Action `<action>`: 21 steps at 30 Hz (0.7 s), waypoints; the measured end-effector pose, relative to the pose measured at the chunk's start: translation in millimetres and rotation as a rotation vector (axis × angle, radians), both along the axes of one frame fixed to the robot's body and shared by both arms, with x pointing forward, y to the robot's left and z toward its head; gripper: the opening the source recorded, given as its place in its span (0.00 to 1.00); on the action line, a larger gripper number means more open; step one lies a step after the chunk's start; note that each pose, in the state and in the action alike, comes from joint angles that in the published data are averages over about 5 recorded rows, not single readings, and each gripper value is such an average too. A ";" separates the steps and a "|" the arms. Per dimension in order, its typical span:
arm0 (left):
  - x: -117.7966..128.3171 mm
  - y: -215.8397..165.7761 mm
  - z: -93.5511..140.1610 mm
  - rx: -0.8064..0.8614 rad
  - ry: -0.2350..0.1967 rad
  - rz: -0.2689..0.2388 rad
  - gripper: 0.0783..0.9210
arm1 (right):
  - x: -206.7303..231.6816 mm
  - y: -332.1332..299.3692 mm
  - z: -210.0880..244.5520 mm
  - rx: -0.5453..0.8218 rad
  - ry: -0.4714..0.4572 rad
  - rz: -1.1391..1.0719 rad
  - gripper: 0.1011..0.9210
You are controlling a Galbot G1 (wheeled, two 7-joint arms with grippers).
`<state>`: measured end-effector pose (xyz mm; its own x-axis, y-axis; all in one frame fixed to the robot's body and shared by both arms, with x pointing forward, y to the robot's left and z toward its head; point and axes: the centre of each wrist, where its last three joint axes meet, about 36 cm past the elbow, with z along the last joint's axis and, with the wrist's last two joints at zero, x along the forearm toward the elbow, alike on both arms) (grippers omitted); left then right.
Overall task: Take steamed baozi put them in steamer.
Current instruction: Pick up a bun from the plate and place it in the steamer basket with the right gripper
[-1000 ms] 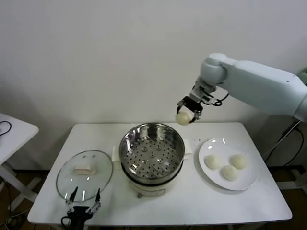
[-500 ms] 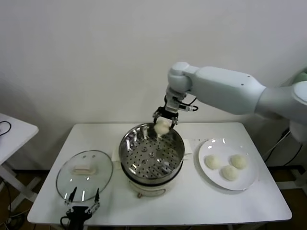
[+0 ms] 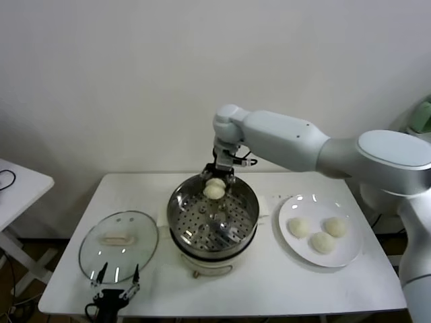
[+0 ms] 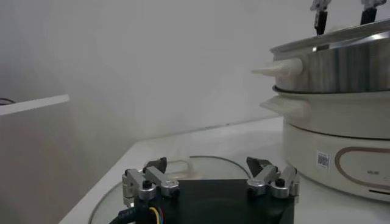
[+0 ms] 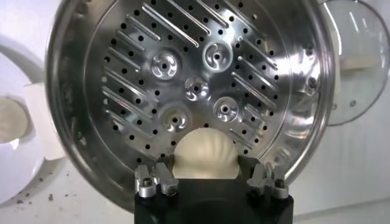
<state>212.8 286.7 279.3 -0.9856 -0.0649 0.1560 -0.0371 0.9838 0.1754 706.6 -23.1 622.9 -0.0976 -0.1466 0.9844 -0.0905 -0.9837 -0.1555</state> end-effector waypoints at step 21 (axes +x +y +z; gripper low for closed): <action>1.1 -0.5 -2.0 -0.003 -0.002 0.002 0.88 | -0.8 23.8 -17.0 -0.039 -0.008 0.050 0.74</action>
